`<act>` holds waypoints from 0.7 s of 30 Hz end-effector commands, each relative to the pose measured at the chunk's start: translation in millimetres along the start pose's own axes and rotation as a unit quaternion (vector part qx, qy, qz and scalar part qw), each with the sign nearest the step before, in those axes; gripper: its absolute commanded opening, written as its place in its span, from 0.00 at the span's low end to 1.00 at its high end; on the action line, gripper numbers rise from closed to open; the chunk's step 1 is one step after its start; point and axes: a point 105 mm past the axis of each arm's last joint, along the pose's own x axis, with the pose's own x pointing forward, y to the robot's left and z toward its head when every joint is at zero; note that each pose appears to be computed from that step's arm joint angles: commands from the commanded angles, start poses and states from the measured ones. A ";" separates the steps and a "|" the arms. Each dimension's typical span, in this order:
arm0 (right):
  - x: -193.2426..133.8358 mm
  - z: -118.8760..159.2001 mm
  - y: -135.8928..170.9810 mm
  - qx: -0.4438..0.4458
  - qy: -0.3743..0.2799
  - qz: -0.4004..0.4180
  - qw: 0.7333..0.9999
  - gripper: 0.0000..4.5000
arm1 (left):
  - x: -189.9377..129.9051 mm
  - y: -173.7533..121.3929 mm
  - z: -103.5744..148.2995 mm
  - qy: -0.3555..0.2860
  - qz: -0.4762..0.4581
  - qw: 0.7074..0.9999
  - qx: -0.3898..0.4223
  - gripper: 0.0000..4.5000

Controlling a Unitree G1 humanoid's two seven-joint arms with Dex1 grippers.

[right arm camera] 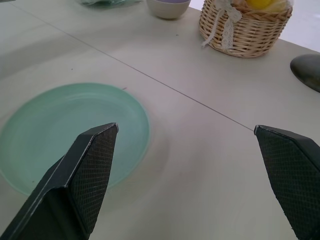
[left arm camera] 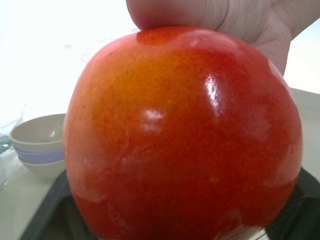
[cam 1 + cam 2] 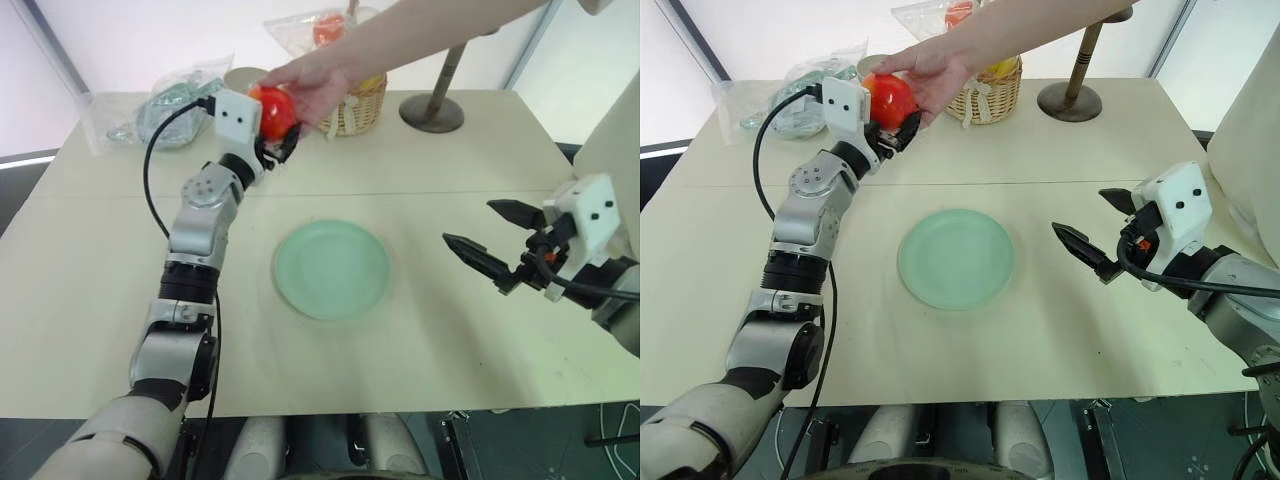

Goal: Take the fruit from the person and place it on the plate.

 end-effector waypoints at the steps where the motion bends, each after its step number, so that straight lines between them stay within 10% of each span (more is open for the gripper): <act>1: -3.3 11.0 -0.1 -0.020 -0.016 -0.004 1.000 1.00 | 3.4 2.4 22.6 -0.037 0.004 0.999 0.007 0.67; 21: -0.8 11.0 -0.5 -0.022 -0.015 -0.001 1.000 1.00 | -15.1 -2.9 52.8 -0.063 -0.092 0.993 0.049 0.67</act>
